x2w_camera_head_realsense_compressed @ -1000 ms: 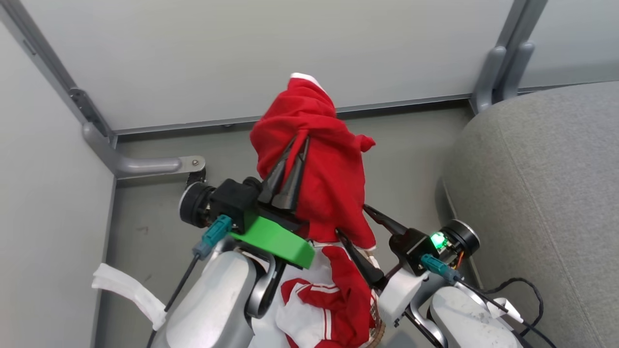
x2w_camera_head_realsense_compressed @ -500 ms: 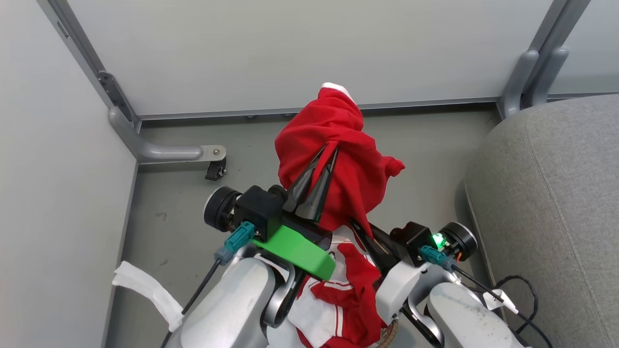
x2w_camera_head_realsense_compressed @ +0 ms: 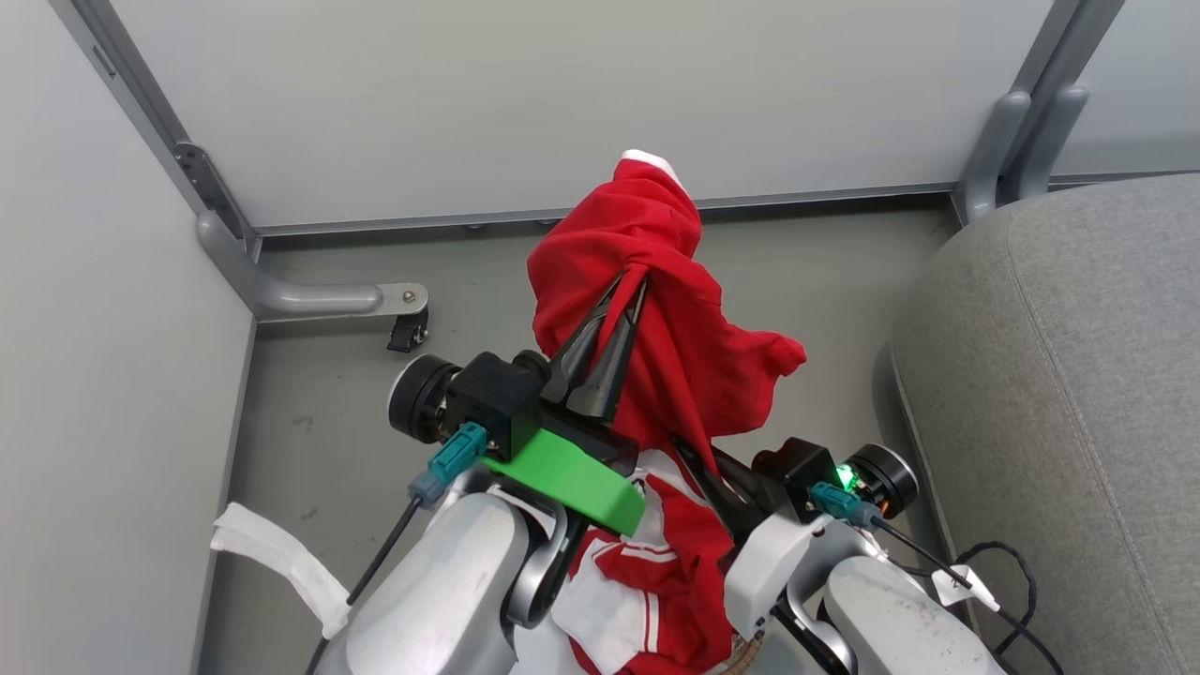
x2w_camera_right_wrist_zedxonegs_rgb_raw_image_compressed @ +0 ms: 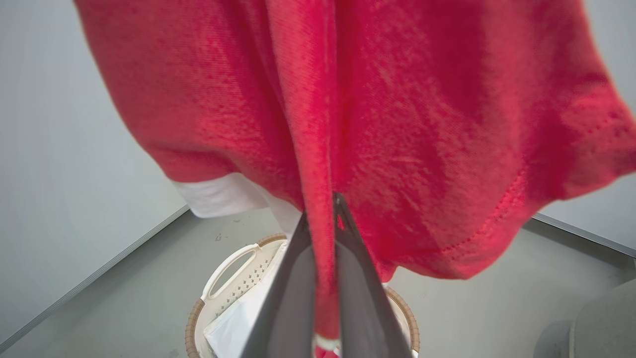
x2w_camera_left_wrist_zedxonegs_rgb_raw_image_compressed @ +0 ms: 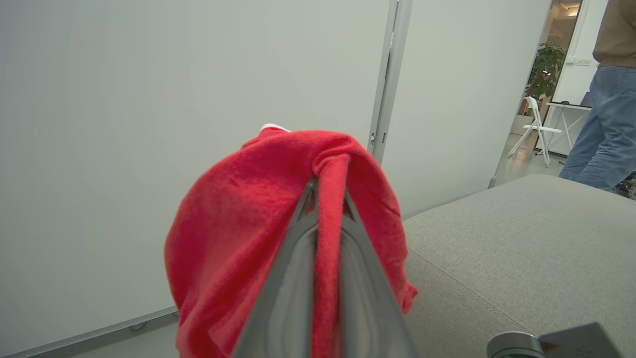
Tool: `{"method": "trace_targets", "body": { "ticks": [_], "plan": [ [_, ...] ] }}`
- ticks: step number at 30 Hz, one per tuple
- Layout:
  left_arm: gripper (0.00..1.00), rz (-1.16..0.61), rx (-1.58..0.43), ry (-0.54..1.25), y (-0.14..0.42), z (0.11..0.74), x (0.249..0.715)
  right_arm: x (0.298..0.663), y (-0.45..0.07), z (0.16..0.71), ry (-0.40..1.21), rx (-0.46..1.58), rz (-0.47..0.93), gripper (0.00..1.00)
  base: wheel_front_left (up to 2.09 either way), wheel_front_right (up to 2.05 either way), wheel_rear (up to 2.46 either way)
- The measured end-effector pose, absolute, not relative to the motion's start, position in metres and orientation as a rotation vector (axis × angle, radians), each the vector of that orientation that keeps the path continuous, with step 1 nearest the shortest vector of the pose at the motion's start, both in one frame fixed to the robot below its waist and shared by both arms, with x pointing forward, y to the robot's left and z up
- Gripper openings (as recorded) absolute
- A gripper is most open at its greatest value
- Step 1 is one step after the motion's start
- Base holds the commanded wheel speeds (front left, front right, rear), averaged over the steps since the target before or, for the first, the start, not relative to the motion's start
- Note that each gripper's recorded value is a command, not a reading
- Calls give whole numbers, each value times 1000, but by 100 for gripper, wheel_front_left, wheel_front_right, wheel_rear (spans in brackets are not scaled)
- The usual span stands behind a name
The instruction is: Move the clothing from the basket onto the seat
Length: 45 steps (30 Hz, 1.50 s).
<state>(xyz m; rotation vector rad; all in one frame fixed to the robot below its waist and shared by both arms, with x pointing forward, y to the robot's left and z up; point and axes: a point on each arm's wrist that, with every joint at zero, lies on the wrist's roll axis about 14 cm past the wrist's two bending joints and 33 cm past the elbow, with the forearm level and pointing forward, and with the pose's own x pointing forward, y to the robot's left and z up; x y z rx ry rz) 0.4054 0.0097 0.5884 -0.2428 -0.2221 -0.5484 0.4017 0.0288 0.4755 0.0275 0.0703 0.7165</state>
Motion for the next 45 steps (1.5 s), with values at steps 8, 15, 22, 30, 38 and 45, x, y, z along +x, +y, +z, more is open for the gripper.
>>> {"method": "trace_targets", "body": {
  "ticks": [8, 15, 22, 30, 38, 45],
  "plan": [
    [0, -556, -240, -222, 7, 588, 406, 404, 26, 478, 63, 30, 708, 0, 0, 0, 0],
    [0, -565, -240, -223, 4, 589, 406, 405, 23, 482, 53, 31, 697, 0, 0, 0, 0],
    [100, -570, -234, -237, 0, 592, 410, 408, 13, 488, 34, 39, 667, 0, 0, 0, 0],
    [100, -619, -224, -221, -21, 585, 417, 409, -16, 502, -9, 56, 584, 0, 0, 0, 0],
    [100, -738, -199, -182, -64, 567, 413, 402, -70, 510, -34, 84, 424, 0, 0, 0, 0],
    [100, -865, -220, -143, -108, 554, 404, 387, -135, 513, -50, 89, 234, 0, 0, 0, 0]
  ]
}}
